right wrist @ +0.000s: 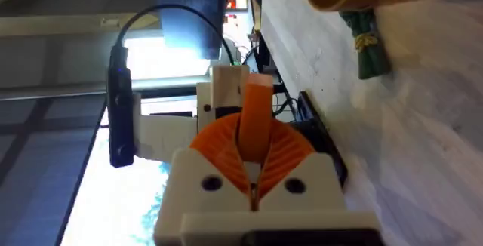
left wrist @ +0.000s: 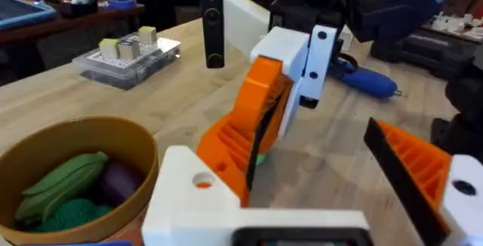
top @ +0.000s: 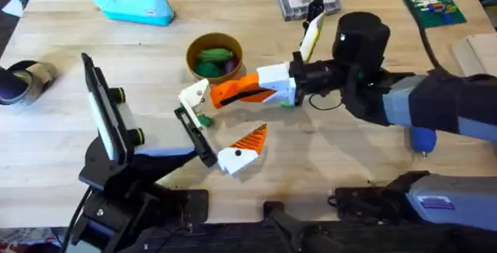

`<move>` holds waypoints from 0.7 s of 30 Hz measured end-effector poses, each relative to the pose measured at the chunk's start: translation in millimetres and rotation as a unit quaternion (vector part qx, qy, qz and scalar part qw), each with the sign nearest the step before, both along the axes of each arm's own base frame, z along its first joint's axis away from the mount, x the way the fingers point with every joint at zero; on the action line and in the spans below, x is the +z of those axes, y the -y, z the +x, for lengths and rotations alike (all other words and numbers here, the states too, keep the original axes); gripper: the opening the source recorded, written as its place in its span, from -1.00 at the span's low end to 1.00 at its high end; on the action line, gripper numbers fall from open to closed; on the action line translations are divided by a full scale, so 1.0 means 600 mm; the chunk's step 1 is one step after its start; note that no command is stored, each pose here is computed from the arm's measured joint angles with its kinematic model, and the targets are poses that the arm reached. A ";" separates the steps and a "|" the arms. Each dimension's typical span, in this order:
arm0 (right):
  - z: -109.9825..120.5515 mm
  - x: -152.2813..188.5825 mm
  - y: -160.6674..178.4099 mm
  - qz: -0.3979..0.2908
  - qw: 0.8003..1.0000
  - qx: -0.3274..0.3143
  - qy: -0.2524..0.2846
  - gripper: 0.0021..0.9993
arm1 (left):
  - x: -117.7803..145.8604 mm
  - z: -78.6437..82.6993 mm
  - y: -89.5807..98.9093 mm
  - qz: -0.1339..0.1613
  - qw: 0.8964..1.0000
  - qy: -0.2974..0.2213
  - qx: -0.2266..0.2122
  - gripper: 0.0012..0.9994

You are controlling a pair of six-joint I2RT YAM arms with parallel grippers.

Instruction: Pick up the gripper from the table and insert it into the empty holder that is missing its gripper. Then pick up a screw, insert it into the mounting hole, and use the screwdriver to tighten it. Finally, clean up the table by picking up the vegetable and placing it into the bucket.

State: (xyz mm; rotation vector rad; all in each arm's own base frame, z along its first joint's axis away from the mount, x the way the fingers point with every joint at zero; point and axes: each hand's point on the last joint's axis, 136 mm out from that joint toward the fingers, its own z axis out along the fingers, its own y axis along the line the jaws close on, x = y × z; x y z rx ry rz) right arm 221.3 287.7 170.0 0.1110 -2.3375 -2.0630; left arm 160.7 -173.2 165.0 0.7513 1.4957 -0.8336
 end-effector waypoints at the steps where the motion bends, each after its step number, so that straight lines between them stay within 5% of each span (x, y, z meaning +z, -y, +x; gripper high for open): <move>1: 0.000 0.003 -0.002 0.003 1.000 0.001 0.001 -0.99 | 0.001 0.001 0.000 0.000 1.000 0.003 0.001 0.99; 21: 0.008 0.000 0.008 0.002 1.000 -0.008 -0.005 -0.99 | 0.000 0.001 -0.001 0.004 1.000 0.003 0.002 0.99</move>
